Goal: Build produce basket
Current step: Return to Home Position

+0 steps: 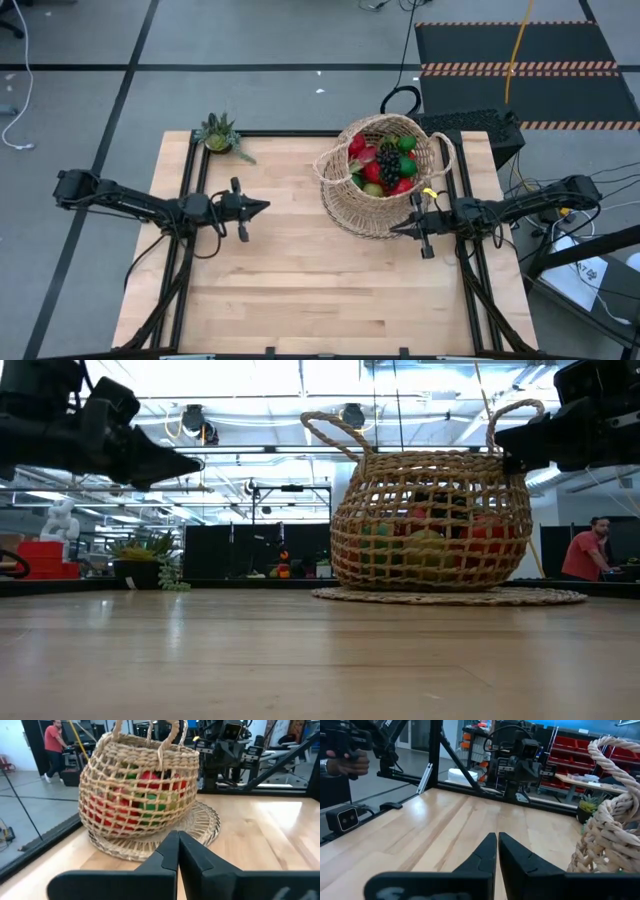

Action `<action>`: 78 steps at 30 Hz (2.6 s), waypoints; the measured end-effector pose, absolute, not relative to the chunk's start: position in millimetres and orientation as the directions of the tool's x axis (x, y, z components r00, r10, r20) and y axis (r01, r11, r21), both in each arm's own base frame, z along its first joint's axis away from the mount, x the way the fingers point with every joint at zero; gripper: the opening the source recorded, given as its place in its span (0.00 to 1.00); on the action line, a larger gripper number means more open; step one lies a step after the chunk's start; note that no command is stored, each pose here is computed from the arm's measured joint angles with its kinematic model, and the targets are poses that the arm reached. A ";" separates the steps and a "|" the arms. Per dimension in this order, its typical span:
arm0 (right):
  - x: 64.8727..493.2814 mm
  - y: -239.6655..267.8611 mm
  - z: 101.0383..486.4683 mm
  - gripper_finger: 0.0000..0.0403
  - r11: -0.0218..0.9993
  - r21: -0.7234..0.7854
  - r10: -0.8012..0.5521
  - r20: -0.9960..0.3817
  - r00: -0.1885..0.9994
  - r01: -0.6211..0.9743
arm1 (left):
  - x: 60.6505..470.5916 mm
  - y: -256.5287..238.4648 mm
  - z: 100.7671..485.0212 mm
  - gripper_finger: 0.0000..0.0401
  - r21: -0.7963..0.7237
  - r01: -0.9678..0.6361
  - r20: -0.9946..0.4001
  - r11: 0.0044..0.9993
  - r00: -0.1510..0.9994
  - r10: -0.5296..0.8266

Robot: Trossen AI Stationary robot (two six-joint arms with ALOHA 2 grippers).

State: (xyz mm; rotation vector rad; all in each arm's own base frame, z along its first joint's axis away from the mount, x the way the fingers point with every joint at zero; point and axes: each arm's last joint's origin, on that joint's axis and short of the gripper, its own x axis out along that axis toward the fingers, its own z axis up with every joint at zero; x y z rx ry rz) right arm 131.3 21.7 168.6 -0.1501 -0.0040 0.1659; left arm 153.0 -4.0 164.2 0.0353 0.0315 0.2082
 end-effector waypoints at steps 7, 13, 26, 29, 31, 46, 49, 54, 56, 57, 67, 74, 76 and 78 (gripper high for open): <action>131.0 21.6 168.1 0.03 0.976 -0.142 0.164 -0.015 0.986 -0.164 | 145.8 -3.6 156.8 0.01 0.032 -0.200 -0.046 0.979 0.978 0.202; 131.0 21.6 168.1 0.03 0.976 -0.142 0.164 -0.015 0.986 -0.164 | 143.5 -6.7 163.8 0.03 0.098 -0.089 0.011 0.991 0.996 0.089; 128.2 21.2 172.3 0.03 0.980 -0.116 0.164 0.023 0.986 -0.161 | 125.7 -1.7 178.7 0.01 0.169 -0.078 0.110 0.983 0.992 0.060; 128.3 21.2 172.3 0.03 0.980 -0.116 0.164 0.022 0.986 -0.161 | 122.1 -0.9 179.4 0.01 0.168 -0.062 0.113 0.984 0.993 0.044; 128.3 21.2 172.3 0.03 0.980 -0.116 0.164 0.022 0.986 -0.161 | 120.2 -0.2 179.5 0.02 0.166 -0.063 0.111 0.984 0.993 0.045; 128.3 21.2 171.3 0.03 0.980 -0.116 0.162 0.012 0.987 -0.159 | 113.0 4.0 177.8 0.01 0.181 -0.056 0.093 0.982 0.995 0.039; 128.3 21.2 171.2 0.03 0.980 -0.117 0.161 0.011 0.987 -0.159 | 112.4 4.1 176.7 0.02 0.174 -0.050 0.082 0.984 0.996 0.036; 128.3 21.2 171.0 0.03 0.980 -0.120 0.161 0.009 0.987 -0.159 | 111.2 4.0 177.4 0.01 0.155 -0.048 0.090 0.987 0.995 0.034; 128.3 21.2 170.3 0.03 0.980 -0.121 0.161 0.002 0.987 -0.159 | 110.5 4.0 175.9 0.01 0.144 -0.045 0.073 0.989 0.997 0.034; 128.3 21.2 169.8 0.03 0.980 -0.124 0.159 -0.003 0.987 -0.158 | 110.1 4.0 174.7 0.01 0.137 -0.043 0.062 0.990 0.997 0.035; 127.5 20.2 170.2 0.03 0.982 -0.140 0.131 -0.001 0.991 -0.130 | 102.4 3.7 170.3 0.01 0.117 -0.038 0.028 0.992 0.999 0.035; 125.2 19.3 173.5 0.03 0.983 -0.151 0.112 0.029 0.993 -0.106 | 96.9 3.5 169.3 0.01 0.110 -0.037 0.028 0.993 0.999 0.035; 124.2 19.1 173.7 0.03 0.983 -0.153 0.112 0.029 0.993 -0.106 | 97.0 3.5 168.8 0.01 0.123 -0.036 0.022 0.992 0.999 0.034; 122.9 18.9 174.1 0.03 0.982 -0.157 0.112 0.032 0.993 -0.106 | 96.9 3.6 168.9 0.01 0.135 -0.038 0.023 0.990 0.999 0.035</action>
